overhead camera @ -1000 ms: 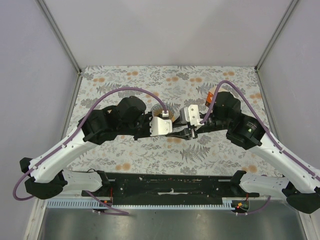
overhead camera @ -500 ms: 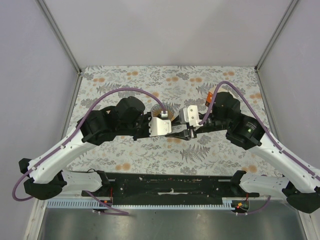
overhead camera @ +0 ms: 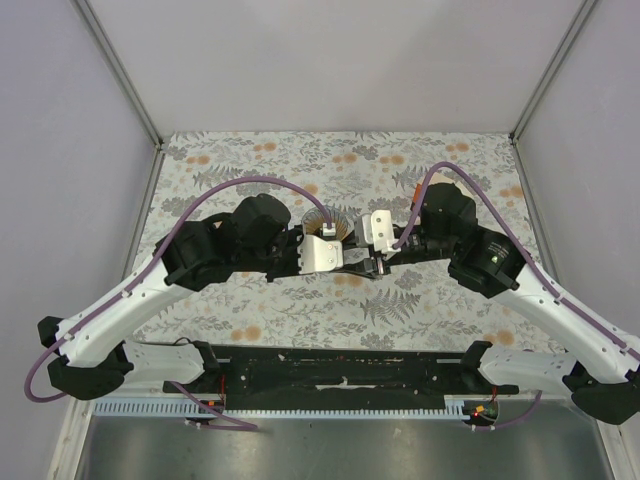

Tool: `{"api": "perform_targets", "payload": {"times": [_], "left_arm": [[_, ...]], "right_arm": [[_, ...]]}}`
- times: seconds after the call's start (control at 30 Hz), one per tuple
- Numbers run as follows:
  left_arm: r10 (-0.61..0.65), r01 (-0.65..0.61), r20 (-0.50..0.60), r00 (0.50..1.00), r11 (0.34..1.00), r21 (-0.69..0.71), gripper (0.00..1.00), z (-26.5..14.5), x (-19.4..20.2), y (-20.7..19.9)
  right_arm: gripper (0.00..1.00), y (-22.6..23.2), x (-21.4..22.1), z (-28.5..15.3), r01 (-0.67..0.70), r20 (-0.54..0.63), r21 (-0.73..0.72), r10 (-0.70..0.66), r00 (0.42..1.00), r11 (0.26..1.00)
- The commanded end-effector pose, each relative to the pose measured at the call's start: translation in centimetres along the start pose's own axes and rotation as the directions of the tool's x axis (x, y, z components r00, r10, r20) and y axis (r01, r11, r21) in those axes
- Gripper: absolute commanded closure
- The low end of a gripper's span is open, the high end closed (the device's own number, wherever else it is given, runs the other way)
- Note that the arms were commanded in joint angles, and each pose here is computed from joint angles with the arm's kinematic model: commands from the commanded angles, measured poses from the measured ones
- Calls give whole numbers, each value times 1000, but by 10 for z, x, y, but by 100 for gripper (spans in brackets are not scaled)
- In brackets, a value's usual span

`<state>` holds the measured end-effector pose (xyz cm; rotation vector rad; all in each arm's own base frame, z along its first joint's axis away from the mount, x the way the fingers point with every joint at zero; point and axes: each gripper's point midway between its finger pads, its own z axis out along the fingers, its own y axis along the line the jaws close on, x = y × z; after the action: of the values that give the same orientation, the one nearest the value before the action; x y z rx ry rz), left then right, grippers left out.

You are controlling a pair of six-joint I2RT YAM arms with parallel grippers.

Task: Place the coffee filter in the dripper

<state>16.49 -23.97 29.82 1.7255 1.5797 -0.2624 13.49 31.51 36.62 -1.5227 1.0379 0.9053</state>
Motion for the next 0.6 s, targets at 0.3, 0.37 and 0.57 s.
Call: {"api": "perform_targets", "payload": {"times": [0.3,0.37,0.57], "left_arm": [[4,-3,39,999,1000,-30,98,-4,-8,4],[6,-5,36,999,999,-31,98,-5,-7,4],[7,-6,37,999,999,-32,98,-5,-8,5]], "right_arm": [[54,-11,-16,0,54,33,45,-56,998,998],[53,-12,-17,-1,56,36,49,-58,998,997],[51,-14,-14,0,47,28,57,-49,998,997]]}}
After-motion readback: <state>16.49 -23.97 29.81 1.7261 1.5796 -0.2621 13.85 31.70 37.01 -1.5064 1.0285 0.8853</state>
